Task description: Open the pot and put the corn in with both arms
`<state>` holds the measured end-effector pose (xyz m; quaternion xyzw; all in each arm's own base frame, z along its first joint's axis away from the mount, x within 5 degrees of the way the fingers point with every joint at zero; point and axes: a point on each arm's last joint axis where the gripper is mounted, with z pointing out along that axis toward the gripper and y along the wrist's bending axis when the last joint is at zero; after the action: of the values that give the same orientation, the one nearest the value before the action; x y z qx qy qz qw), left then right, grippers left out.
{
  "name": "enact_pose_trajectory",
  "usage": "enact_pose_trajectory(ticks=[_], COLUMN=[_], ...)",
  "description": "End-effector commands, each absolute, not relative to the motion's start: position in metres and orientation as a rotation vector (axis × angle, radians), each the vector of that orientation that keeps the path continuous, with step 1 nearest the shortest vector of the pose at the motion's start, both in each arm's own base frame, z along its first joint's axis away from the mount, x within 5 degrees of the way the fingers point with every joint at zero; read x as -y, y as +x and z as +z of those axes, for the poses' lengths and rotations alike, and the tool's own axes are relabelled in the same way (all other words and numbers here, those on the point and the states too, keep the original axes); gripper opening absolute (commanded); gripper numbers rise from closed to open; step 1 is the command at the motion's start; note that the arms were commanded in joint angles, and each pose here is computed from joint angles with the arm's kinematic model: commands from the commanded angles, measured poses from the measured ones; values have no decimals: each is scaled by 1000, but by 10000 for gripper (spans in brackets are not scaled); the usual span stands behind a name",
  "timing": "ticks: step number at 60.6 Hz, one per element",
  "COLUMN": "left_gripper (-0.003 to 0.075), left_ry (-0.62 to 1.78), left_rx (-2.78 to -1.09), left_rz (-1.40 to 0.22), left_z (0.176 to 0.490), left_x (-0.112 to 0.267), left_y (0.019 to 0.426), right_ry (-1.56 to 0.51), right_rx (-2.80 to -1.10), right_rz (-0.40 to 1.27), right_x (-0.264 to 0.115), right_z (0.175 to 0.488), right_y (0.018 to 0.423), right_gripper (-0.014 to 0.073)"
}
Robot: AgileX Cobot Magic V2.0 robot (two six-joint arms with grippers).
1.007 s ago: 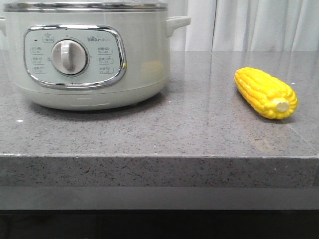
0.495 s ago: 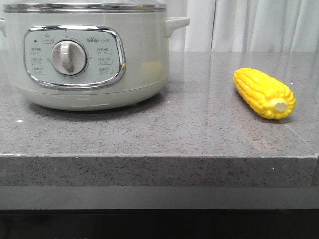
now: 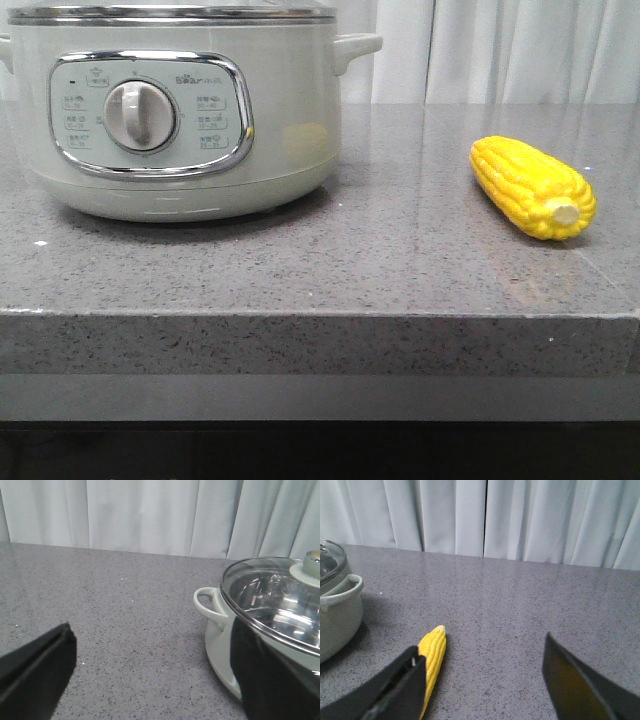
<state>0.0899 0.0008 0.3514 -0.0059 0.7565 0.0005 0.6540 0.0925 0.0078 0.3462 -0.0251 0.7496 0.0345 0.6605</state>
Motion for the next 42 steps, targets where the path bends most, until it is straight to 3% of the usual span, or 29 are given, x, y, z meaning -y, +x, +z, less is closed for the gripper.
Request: enact_pose_trajectory(ticks=[1, 10, 17, 28, 42], left_gripper=[671, 633, 617, 617, 617], left_ry=[-20, -48, -5, 101, 301], left_rx=[-1612, -1588, -1683, -1844, -1938], left_rz=[3, -54, -61, -143, -270], left_z=[369, 373, 384, 418, 458], left_x=[-1, 0, 3, 20, 71], left_y=[91, 93, 110, 161, 226], right_ry=[-43, -43, -44, -44, -44], right_rx=[-1599, -1599, -1602, -1602, -1602], right_rz=[59, 59, 59, 59, 59], right_x=[-6, -6, -6, -6, -6], right_z=[363, 363, 363, 363, 363], right_y=[93, 93, 93, 93, 93], right_gripper=[623, 622, 622, 622, 622])
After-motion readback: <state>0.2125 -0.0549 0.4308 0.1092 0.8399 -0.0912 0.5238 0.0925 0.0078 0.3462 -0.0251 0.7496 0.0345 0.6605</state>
